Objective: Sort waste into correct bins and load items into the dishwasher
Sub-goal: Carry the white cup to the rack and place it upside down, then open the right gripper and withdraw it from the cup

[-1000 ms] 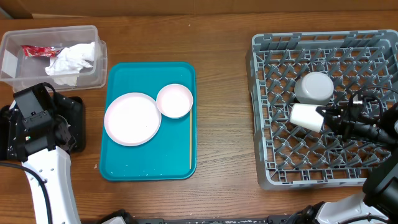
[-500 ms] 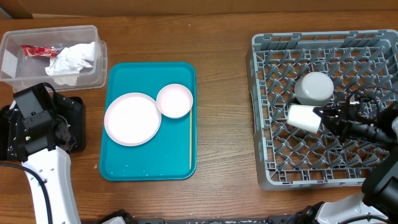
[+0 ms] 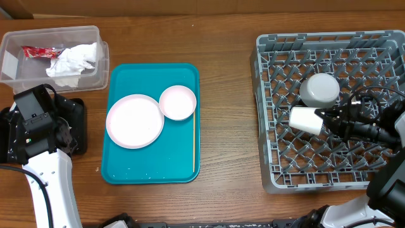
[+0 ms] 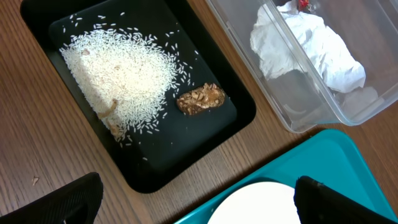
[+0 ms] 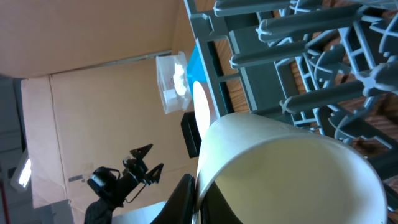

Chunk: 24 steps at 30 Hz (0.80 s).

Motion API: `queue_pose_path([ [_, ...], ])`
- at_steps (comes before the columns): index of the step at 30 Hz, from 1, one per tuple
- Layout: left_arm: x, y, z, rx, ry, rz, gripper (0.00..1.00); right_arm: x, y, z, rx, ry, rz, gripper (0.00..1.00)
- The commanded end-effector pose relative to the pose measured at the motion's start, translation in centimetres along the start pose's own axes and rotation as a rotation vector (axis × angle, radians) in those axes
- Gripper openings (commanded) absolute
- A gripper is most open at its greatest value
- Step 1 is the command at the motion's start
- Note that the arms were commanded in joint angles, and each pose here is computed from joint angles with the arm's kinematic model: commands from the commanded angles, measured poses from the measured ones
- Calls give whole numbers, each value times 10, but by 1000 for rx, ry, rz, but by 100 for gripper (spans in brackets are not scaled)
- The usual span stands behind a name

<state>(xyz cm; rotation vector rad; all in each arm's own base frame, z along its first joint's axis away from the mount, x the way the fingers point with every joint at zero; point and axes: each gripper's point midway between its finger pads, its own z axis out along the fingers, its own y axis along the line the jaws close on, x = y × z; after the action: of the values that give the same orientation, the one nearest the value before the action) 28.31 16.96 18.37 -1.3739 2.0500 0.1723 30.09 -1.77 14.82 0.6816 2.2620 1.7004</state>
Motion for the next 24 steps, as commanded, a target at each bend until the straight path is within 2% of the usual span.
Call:
queue_pose_path([
  [1, -4, 0, -2, 1, -8, -22, 100, 2, -22, -2, 127, 19, 51, 9],
  [7, -4, 0, -2, 1, -8, -22, 100, -11, -21, -10, 193, -4, 67, 15],
  [12, -4, 0, -2, 1, -8, -22, 100, -28, -34, -34, 420, -51, 121, 14],
  [18, -4, 0, -2, 1, -8, -22, 100, -42, -43, -73, 667, -187, 221, 13],
  [24, -4, 0, -2, 1, -8, -22, 100, -47, -27, -99, 774, -333, 239, 14],
])
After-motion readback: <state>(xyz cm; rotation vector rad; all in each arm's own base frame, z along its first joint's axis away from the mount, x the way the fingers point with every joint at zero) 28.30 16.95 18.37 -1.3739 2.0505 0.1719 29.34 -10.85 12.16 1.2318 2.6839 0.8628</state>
